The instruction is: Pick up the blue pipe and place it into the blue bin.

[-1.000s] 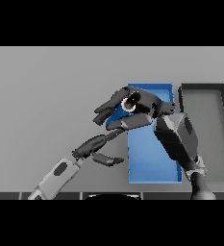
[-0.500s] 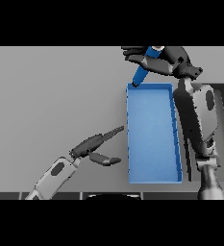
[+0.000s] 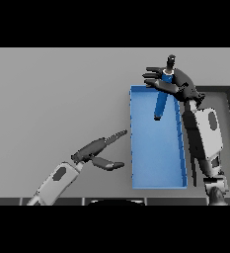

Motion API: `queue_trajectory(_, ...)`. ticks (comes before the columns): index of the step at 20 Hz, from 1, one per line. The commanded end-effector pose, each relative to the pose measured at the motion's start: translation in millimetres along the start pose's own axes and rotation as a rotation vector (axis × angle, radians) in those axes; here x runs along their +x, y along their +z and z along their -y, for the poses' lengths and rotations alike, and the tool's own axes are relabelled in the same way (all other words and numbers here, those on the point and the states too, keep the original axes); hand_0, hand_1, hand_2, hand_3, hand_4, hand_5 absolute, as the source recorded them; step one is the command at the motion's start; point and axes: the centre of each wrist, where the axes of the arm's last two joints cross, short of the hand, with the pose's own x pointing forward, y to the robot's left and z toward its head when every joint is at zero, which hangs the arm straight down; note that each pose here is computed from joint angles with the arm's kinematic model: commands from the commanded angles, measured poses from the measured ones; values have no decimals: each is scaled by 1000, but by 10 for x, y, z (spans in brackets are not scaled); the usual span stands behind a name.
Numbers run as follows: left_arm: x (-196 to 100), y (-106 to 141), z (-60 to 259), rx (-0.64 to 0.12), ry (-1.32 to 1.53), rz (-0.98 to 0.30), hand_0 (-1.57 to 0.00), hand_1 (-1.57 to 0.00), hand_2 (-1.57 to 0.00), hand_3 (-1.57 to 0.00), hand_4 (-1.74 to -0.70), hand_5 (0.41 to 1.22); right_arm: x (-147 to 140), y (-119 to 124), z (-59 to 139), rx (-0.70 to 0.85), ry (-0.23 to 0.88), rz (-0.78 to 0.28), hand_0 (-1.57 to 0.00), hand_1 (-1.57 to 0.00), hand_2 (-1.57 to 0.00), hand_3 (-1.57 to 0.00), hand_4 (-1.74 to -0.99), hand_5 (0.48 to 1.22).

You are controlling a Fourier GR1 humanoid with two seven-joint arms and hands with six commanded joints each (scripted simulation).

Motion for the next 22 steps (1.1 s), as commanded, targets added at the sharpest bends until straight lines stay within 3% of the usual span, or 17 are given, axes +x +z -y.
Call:
queue_trajectory(1, 2, -11, 10, 0, -4, 4, 1, 1, 1, 1, -883, 464, -114, -14, -1, -12, 3, -41, -1571, -1571, -1571, -1571, -1741, 1120)
queue_trajectory(2, -15, -1, -1, 0, -4, 4, 1, 1, 1, 1, -881, 463, -245, 12, 28, -22, 5, -87, -1571, -1571, -1571, -1571, -1741, 1122)
queue_trajectory(6, -19, -15, 31, 3, 4, -9, 1, 1, 1, 1, -884, 460, -647, 36, 87, -39, 36, -259, -1571, -1571, -1571, -1571, -1591, 1114)
queue_trajectory(7, 8, -32, 10, 4, 1, -7, 1, 1, 1, 1, -885, 457, -722, 19, 99, -49, 42, -316, -1571, -1571, -1571, -1330, -1599, 1110)
queue_trajectory(8, 5, -31, 17, 6, 4, -17, 1, 1, 1, 1, -886, 455, -796, 13, 121, -70, 37, -374, -1563, -1459, -1393, -1122, -1547, 1133)
queue_trajectory(9, 5, -21, 16, 11, 4, -7, 1, 1, 1, 1, -886, 453, -867, -20, 105, -77, 22, -427, -1306, -1167, -1114, -897, -1503, 1150)
queue_trajectory(11, -28, -29, 27, 4, -3, -12, 1, 1, 1, 1, -885, 453, -967, -25, 74, -81, 4, -523, -836, -746, -712, -574, -1392, 1176)
queue_trajectory(13, 9, -17, 17, 3, 2, -8, 1, 1, 1, 1, -888, 453, -949, -23, 59, -50, 44, -573, -534, -477, -456, -367, -1285, 1141)
queue_trajectory(14, 16, -22, -20, 9, 4, -13, 1, 1, 1, 1, -889, 453, -923, -24, 63, -40, 80, -591, -427, -382, -364, -293, -1242, 1081)
queue_trajectory(18, -27, -6, -1, 7, 6, -10, 1, 1, 1, 1, -896, 451, -1014, -18, 34, -34, 294, -623, -174, -156, -149, -120, -1149, 887)
queue_trajectory(22, -22, 4, 52, 3, 8, 1, 1, 1, 1, 1, -905, 455, -1086, -36, 50, -42, 348, -585, -71, -63, -60, -48, -1125, 764)
